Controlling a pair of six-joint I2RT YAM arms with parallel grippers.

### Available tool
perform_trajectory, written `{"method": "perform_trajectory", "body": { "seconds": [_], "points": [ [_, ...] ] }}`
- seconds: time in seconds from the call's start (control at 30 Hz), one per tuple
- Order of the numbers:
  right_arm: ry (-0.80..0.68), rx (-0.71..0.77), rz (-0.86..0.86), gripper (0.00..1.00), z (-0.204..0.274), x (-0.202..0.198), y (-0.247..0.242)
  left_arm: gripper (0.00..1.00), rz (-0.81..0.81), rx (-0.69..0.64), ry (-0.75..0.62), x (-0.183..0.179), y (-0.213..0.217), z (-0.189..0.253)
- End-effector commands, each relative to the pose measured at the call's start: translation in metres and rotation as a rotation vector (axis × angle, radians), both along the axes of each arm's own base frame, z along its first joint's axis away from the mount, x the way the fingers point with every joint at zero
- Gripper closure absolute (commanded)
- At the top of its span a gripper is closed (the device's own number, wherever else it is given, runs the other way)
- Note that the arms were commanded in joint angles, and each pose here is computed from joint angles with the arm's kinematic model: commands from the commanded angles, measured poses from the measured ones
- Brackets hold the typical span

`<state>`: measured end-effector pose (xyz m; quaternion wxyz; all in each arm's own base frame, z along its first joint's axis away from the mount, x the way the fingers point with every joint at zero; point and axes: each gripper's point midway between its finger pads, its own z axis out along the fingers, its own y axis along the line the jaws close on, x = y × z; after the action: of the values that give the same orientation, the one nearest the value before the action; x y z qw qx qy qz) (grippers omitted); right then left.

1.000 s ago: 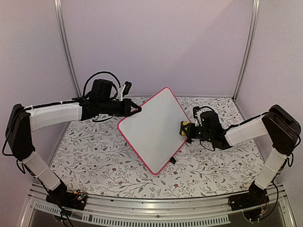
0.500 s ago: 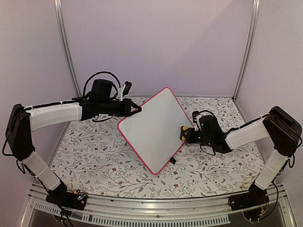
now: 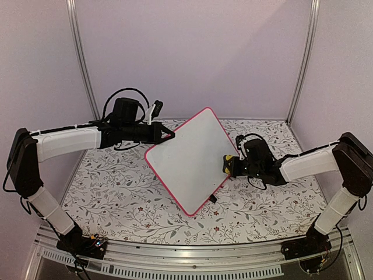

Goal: Erase the whiteboard
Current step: Erase the whiteboard at the center of the board.

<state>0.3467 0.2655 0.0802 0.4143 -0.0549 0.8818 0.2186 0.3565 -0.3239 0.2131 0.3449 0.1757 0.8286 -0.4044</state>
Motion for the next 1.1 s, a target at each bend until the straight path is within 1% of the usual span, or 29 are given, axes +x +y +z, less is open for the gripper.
{"method": "perform_trajectory", "body": {
  "seconds": [0.0,0.13,0.23,0.33,0.47,0.63,0.73,0.93,1.07],
  "points": [
    [-0.105,0.005,-0.056,0.92,0.050,0.027,-0.011,1.00,-0.060,0.105,0.030,-0.014,0.001,-0.035],
    [-0.154,-0.010,-0.073,0.91,0.076,0.041,-0.014,1.00,-0.061,0.106,0.032,-0.014,0.000,-0.036],
    [-0.171,-0.053,-0.089,0.91,0.079,0.052,-0.018,1.00,-0.065,0.104,0.034,-0.014,0.000,-0.036],
    [-0.153,-0.072,-0.095,0.91,0.067,0.061,-0.022,1.00,-0.065,0.102,0.032,-0.014,0.000,-0.035],
    [-0.113,-0.082,-0.085,0.91,0.040,0.065,-0.023,1.00,-0.065,0.104,0.032,-0.014,0.000,-0.036],
    [-0.053,-0.062,-0.070,0.92,0.005,0.059,-0.025,1.00,-0.064,0.105,0.035,-0.014,0.000,-0.037],
    [-0.029,-0.035,-0.038,0.92,-0.007,0.051,-0.021,1.00,-0.067,0.104,0.035,-0.014,-0.001,-0.037],
    [0.019,0.010,0.008,0.93,-0.025,0.033,-0.017,1.00,-0.068,0.104,0.037,-0.014,-0.001,-0.037],
    [0.052,0.076,0.050,0.93,-0.027,0.019,-0.010,1.00,-0.068,0.104,0.038,-0.014,-0.001,-0.037]
  ]
}}
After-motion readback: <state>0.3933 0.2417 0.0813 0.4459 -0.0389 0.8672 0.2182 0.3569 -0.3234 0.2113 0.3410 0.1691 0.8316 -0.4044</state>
